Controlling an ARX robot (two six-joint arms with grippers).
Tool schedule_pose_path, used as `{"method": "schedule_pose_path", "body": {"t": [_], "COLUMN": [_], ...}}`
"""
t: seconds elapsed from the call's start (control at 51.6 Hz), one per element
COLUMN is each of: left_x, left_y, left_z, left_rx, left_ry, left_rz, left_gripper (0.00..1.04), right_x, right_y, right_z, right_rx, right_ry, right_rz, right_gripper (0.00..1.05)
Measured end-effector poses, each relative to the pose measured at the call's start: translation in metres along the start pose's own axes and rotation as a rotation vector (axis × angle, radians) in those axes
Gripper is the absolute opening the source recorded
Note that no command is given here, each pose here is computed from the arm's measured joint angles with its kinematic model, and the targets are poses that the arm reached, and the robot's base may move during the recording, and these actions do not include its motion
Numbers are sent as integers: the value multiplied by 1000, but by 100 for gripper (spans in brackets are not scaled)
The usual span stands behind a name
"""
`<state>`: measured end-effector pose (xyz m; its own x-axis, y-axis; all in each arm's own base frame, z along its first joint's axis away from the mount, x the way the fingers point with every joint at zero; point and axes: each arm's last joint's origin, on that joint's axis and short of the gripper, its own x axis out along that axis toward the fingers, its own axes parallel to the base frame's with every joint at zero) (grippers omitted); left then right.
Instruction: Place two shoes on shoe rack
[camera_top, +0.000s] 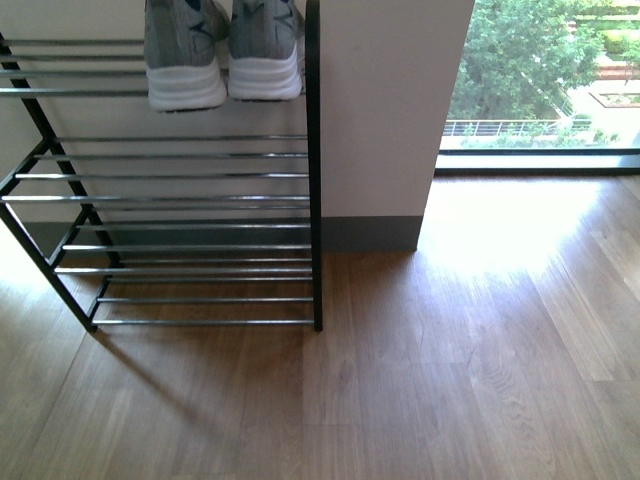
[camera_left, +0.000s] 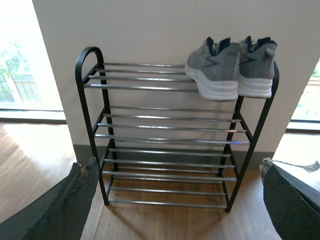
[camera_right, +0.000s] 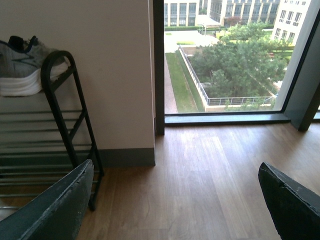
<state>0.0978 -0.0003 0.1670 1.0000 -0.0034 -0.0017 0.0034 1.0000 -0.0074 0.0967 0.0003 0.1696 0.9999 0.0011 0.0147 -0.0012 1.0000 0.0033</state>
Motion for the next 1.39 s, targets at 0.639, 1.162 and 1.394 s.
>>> {"method": "schedule_pose_path", "body": {"t": [0.639,1.162,1.394], "left_x": [0,0,0], "left_y": [0,0,0], "left_z": [0,0,0], "left_rx": [0,0,0], "left_ry": [0,0,0], "left_rz": [0,0,0], "left_gripper": [95,95,95], "right_x": [0,0,0], "right_y": [0,0,0], "right_z": [0,0,0], "right_rx": [0,0,0], "right_ry": [0,1,1], "right_rz": [-1,2,0], "right_gripper": [96,96,96]}}
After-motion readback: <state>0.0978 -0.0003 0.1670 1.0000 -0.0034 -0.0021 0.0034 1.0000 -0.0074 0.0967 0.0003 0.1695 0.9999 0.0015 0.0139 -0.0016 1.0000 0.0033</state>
